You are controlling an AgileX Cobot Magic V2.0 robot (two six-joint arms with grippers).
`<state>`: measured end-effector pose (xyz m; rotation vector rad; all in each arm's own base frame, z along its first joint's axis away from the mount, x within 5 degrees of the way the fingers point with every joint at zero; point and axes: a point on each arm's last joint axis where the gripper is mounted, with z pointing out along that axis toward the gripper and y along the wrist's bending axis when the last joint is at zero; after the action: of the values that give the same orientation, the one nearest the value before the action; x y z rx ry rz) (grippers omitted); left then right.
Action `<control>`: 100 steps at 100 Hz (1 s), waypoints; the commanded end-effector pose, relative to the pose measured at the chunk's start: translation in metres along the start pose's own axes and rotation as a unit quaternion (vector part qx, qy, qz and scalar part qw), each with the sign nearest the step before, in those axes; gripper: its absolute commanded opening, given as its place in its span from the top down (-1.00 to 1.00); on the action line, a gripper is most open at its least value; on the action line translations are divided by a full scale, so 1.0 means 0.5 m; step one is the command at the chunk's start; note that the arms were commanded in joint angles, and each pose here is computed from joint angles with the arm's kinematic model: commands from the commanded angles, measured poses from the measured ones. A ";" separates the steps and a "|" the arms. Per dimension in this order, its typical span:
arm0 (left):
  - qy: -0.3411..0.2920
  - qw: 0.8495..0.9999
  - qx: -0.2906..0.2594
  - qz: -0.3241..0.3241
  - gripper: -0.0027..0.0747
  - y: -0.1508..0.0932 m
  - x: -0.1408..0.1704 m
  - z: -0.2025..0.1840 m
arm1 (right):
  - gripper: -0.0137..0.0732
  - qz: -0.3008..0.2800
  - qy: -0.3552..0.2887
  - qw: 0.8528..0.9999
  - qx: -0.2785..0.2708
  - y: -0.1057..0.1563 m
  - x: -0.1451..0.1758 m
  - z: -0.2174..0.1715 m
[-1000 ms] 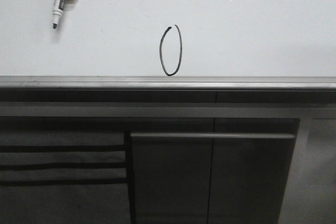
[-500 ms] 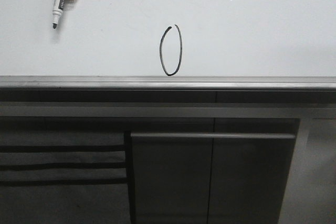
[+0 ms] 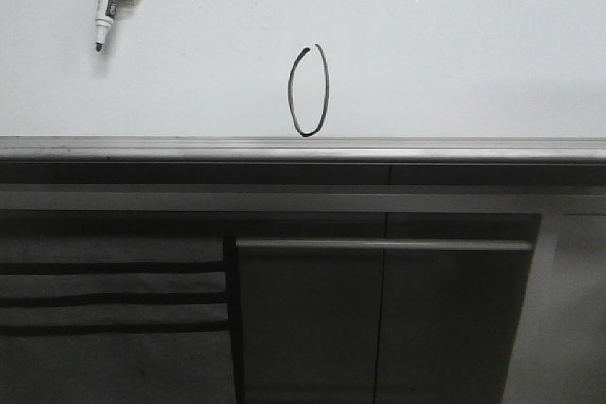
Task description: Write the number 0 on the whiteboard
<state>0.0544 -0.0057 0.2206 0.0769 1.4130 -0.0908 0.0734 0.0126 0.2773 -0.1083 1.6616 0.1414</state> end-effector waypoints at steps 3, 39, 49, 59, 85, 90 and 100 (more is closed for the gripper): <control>-0.040 0.999 -0.007 -0.007 0.98 0.003 0.000 -0.004 | 0.85 0.001 -0.046 0.999 0.011 -0.003 -0.030 -0.002; -0.040 0.999 -0.007 -0.007 0.98 0.003 0.000 -0.004 | 0.85 0.000 -0.067 0.998 0.016 -0.004 -0.021 -0.019; -0.040 0.999 -0.007 -0.007 0.98 0.003 0.000 -0.004 | 0.85 0.000 -0.087 0.996 0.034 -0.009 0.009 -0.033; -0.040 0.999 -0.007 -0.007 0.98 0.003 0.000 -0.004 | 0.85 0.006 -0.094 0.994 0.046 -0.013 0.056 -0.034; -0.040 0.999 -0.007 -0.007 0.98 0.003 0.000 -0.004 | 0.85 0.031 -0.127 0.989 0.061 -0.022 0.131 -0.030; -0.040 0.999 -0.007 -0.007 0.98 0.003 0.000 -0.004 | 0.85 0.031 -0.134 0.989 0.063 -0.022 0.128 -0.031; -0.040 0.999 -0.007 -0.007 0.98 0.003 0.000 -0.004 | 0.85 0.031 -0.136 0.988 0.063 -0.023 0.128 -0.031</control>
<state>0.0543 -0.0057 0.2208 0.0766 1.4109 -0.0907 0.0561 0.0029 0.2093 0.0290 1.4977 0.1119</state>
